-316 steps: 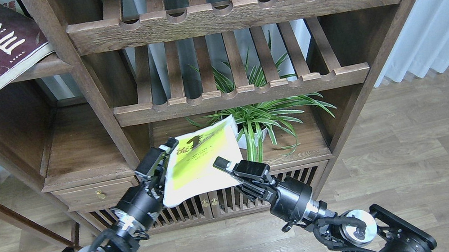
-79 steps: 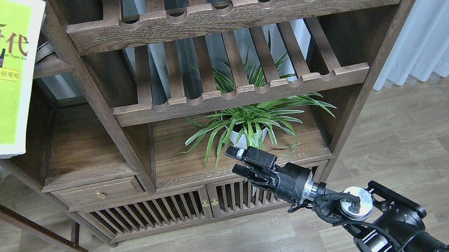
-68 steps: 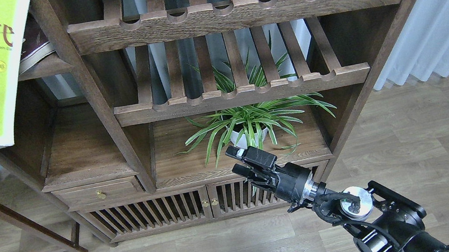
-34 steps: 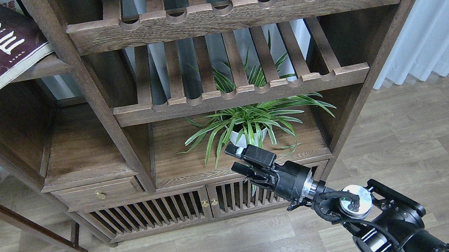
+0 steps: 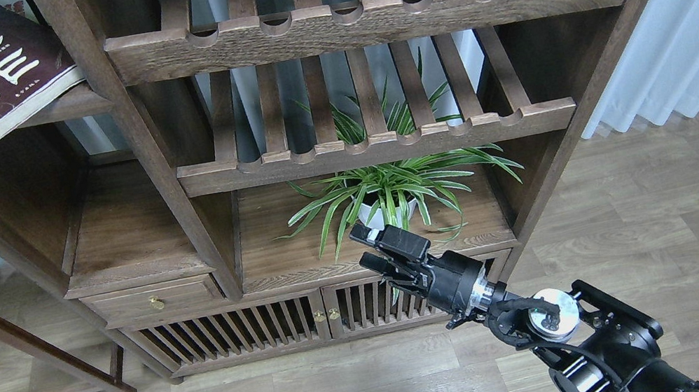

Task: Organize books on shelf
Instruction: 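Lay the yellow-green book on the side shelf and release it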

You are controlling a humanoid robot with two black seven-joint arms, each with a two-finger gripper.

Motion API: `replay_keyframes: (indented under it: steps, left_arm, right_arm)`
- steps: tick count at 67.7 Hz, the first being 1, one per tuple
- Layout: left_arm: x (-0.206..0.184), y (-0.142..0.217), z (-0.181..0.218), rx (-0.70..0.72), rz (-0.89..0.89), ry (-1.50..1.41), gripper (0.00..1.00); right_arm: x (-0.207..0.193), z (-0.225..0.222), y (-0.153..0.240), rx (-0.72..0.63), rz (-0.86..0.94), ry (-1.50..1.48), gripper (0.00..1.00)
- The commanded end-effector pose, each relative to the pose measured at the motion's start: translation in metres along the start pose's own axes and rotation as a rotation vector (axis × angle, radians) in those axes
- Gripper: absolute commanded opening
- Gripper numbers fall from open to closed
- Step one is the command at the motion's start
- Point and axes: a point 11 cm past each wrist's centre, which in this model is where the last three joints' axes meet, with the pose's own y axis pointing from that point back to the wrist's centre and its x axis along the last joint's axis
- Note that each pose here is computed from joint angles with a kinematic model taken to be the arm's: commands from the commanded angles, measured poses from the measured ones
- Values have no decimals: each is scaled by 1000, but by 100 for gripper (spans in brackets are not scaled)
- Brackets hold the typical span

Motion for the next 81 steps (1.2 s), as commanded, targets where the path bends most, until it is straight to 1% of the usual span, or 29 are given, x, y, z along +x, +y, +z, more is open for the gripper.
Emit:
replay_keyframes:
  steps: [1, 25, 35, 44, 51, 63, 81]
  left_arm:
    - [0, -5, 3, -2, 3, 1, 2]
    - [2, -23, 2, -21, -1, 41, 2]
    - [-7, -33, 1, -8, -28, 48, 2]
    - [-15, -50, -11, 6, -59, 73, 2]
    - [-24, -59, -8, -6, -85, 79, 2]
    - [-20, -64, 0, -34, -68, 97, 2]
    - [-1, -63, 0, -55, -11, 136, 2]
  right_arm:
    - [-1, 0, -1, 0, -2, 2, 94]
    - [0, 0, 0, 0, -1, 0, 95]
    - [-1, 0, -1, -1, -4, 1, 95]
    - [-3, 1, -1, -2, -9, 2, 95]
    - [-2, 0, -1, 2, -9, -1, 95]
    - [-1, 1, 0, 2, -7, -3, 96]
    - [0, 2, 1, 4, -5, -7, 96]
